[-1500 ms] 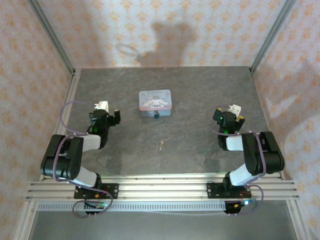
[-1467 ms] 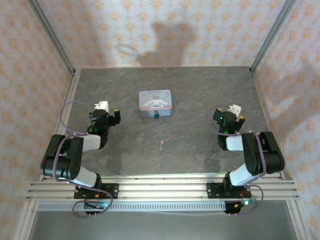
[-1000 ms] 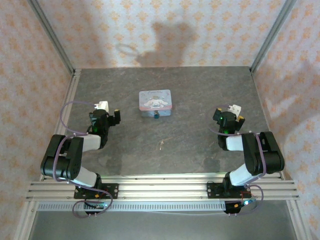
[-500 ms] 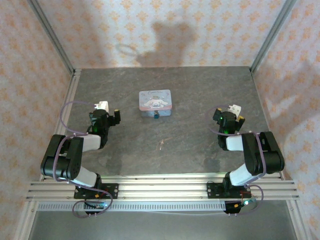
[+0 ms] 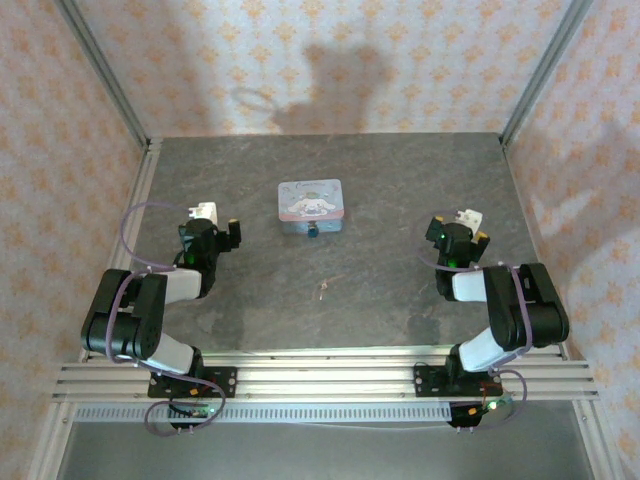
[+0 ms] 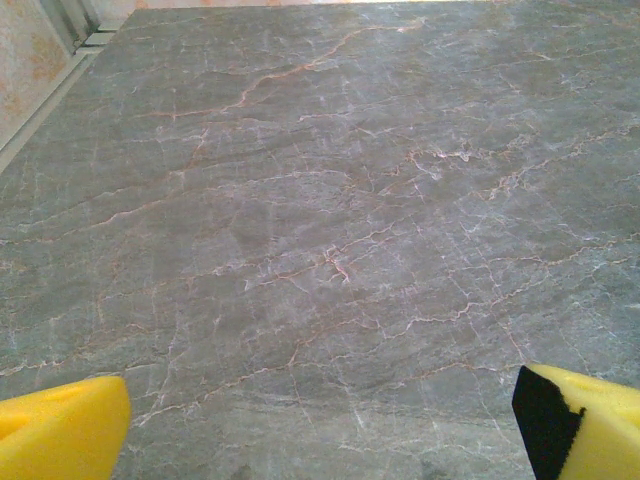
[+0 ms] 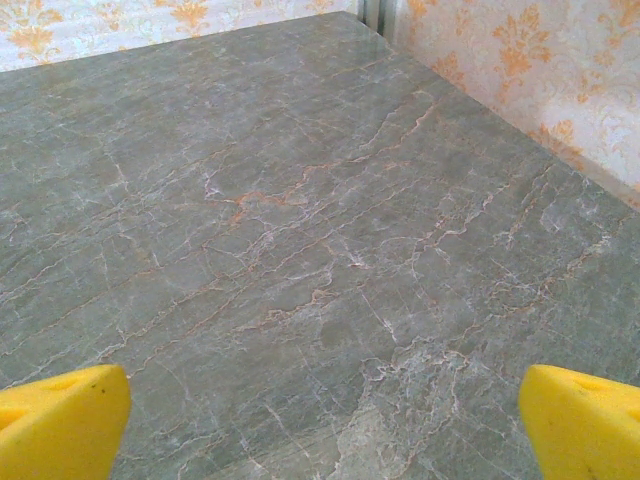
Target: Unlock a padlock with a key
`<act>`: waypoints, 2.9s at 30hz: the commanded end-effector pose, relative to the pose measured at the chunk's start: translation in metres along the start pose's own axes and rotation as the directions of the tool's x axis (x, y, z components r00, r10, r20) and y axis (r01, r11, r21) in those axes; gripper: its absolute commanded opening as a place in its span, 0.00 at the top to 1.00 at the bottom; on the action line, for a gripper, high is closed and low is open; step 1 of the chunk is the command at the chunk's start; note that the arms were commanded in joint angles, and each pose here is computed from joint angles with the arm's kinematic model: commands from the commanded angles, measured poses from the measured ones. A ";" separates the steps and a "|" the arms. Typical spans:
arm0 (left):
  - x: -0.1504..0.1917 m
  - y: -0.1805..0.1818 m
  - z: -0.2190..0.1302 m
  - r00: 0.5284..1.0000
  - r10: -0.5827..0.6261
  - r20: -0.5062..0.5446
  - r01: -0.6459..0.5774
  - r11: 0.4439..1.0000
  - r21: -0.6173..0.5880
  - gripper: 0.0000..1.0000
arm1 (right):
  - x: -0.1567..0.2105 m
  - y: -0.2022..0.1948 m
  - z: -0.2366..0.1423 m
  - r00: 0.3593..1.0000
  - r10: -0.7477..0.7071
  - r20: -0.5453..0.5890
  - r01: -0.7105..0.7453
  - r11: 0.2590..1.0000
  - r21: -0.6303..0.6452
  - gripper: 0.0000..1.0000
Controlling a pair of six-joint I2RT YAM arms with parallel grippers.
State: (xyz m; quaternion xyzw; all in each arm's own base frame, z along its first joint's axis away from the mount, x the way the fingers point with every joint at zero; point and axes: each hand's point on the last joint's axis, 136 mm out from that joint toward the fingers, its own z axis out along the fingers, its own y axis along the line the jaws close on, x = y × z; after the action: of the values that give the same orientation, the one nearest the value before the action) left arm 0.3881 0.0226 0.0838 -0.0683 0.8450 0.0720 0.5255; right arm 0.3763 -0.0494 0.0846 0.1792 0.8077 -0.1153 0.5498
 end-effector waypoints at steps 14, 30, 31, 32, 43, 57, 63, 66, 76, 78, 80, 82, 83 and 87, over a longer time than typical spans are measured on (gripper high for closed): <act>-0.038 0.000 -0.011 0.995 -0.001 -0.101 0.000 1.000 -0.019 0.00 | -0.018 0.000 -0.011 0.996 0.042 0.078 -0.040 0.999 -0.030 0.01; 0.012 -0.060 -0.124 0.886 -0.171 -0.430 0.265 0.950 0.167 0.22 | -0.010 0.025 -0.087 0.861 0.266 -0.433 -0.322 0.945 -0.060 0.25; 0.020 -0.069 -0.131 0.881 -0.165 -0.443 0.266 0.948 0.174 0.23 | 0.000 0.031 -0.095 0.841 0.258 -0.475 -0.328 0.942 -0.069 0.27; 0.027 -0.077 -0.138 0.883 -0.149 -0.446 0.252 0.950 0.182 0.24 | 0.014 0.037 -0.105 0.816 0.244 -0.524 -0.329 0.941 -0.075 0.30; 0.064 -0.190 -0.164 0.877 0.148 -0.456 0.010 0.945 0.326 0.25 | 0.094 0.095 -0.155 0.672 0.011 -0.740 -0.226 0.955 -0.191 0.35; 0.093 -0.270 -0.142 0.757 0.417 -0.504 -0.232 0.891 0.390 0.60 | 0.113 0.119 -0.151 0.589 -0.091 -0.803 -0.171 0.957 -0.233 0.34; 0.099 -0.270 -0.140 0.732 0.434 -0.525 -0.253 0.889 0.382 0.69 | 0.116 0.119 -0.151 0.585 -0.105 -0.804 -0.163 0.956 -0.243 0.34; 0.103 -0.269 -0.139 0.721 0.441 -0.535 -0.264 0.888 0.377 0.74 | 0.117 0.120 -0.151 0.583 -0.107 -0.806 -0.165 0.955 -0.246 0.34; 0.110 -0.269 -0.137 0.709 0.447 -0.545 -0.267 0.886 0.379 0.76 | 0.115 0.124 -0.151 0.581 -0.097 -0.808 -0.180 0.953 -0.244 0.34; 0.114 -0.269 -0.136 0.704 0.449 -0.550 -0.266 0.885 0.381 0.76 | 0.115 0.124 -0.150 0.579 -0.098 -0.809 -0.180 0.953 -0.244 0.34; 0.116 -0.270 -0.137 0.703 0.447 -0.554 -0.260 0.885 0.385 0.76 | 0.116 0.125 -0.150 0.574 -0.096 -0.813 -0.184 0.953 -0.242 0.34; 0.120 -0.271 -0.137 0.699 0.446 -0.559 -0.252 0.885 0.391 0.77 | 0.116 0.126 -0.151 0.571 -0.094 -0.815 -0.188 0.952 -0.242 0.34; 0.121 -0.272 -0.137 0.697 0.445 -0.562 -0.246 0.885 0.396 0.78 | 0.116 0.126 -0.151 0.569 -0.092 -0.817 -0.192 0.951 -0.241 0.34; 0.123 -0.275 -0.139 0.696 0.443 -0.564 -0.228 0.882 0.412 0.79 | 0.114 0.130 -0.152 0.566 -0.082 -0.820 -0.213 0.947 -0.242 0.34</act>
State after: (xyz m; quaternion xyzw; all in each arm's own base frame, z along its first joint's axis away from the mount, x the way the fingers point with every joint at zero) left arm 0.2672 -0.2763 0.0255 0.1448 0.9708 0.0095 0.1910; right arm 0.2559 0.1385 0.0275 0.1502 0.9732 0.1187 0.1273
